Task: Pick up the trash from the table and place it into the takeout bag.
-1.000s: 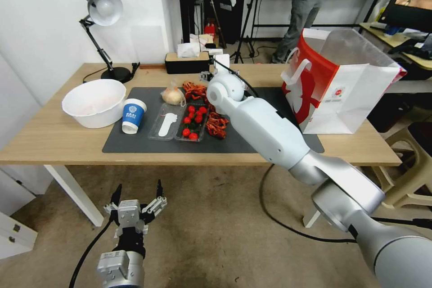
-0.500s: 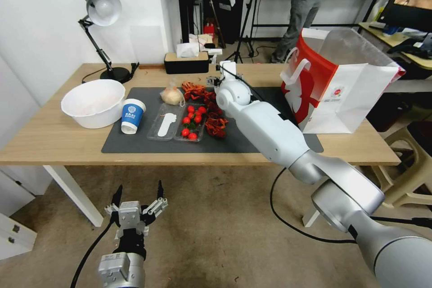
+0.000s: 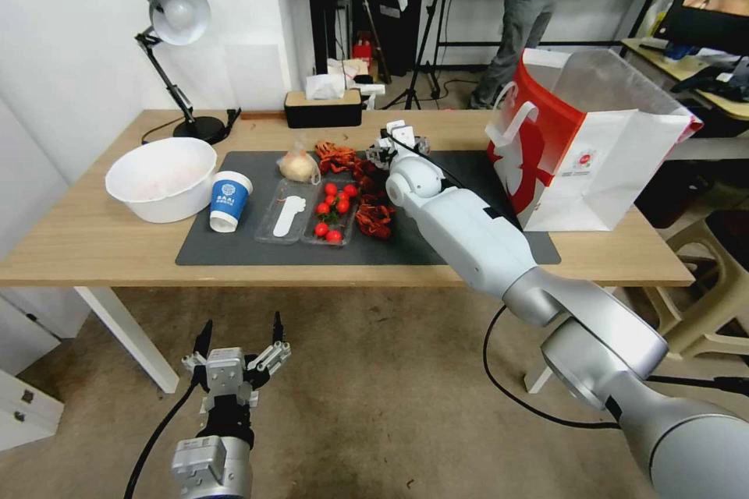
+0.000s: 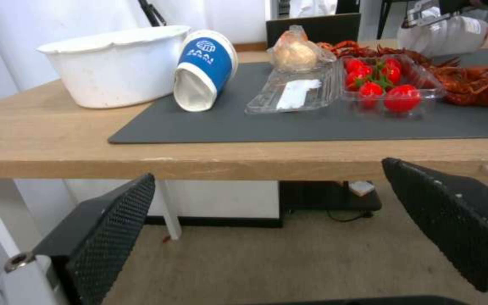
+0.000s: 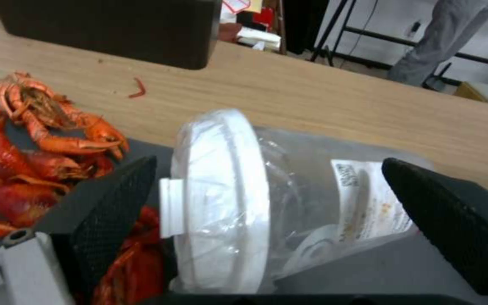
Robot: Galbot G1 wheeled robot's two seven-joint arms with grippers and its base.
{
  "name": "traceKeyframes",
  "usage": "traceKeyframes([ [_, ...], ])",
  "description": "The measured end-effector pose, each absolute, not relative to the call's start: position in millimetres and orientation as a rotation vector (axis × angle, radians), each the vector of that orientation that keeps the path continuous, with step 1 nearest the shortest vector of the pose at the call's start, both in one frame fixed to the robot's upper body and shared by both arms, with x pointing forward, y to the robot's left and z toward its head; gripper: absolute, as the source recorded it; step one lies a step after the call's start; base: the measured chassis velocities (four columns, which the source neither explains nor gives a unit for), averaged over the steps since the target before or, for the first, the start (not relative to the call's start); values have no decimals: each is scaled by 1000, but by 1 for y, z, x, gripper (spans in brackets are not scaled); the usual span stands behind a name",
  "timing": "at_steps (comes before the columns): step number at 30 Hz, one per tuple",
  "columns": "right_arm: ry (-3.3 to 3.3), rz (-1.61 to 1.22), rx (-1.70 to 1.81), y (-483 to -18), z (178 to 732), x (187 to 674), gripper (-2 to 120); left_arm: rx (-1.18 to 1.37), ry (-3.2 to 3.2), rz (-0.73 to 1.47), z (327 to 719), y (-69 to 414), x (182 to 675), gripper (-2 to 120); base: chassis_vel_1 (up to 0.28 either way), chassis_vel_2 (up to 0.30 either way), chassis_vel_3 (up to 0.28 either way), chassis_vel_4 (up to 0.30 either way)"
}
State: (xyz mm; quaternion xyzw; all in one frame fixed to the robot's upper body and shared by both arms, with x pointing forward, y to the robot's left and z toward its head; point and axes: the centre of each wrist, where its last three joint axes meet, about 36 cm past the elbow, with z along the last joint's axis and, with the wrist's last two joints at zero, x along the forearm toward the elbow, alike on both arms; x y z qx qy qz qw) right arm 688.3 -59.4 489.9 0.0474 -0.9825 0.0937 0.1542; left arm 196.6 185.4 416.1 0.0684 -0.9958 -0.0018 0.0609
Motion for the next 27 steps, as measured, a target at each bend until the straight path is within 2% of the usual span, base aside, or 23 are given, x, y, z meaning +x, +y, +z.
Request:
traceKeyframes([
  [9, -2790, 289, 162, -56, 486, 687, 100, 203, -3014, -5, 416, 185, 197, 100, 0, 0, 0, 0],
  [18, -2760, 308, 165, -55, 479, 684, 73, 203, -3017, -6, 416, 186, 198, 100, 0, 0, 0, 0],
  [19, -2760, 308, 165, -55, 479, 684, 73, 203, -3017, -6, 416, 186, 198, 100, 0, 0, 0, 0],
  [22, -2756, 305, 163, -55, 478, 683, 62, 202, -3019, -7, 416, 186, 199, 100, 0, 0, 0, 0],
  [26, -2756, 304, 166, -54, 477, 681, 54, 202, -3018, -7, 415, 185, 199, 100, 0, 0, 0, 0],
  [27, -2756, 303, 167, -54, 477, 681, 47, 202, -3017, -6, 415, 185, 199, 100, 0, 0, 0, 0],
])
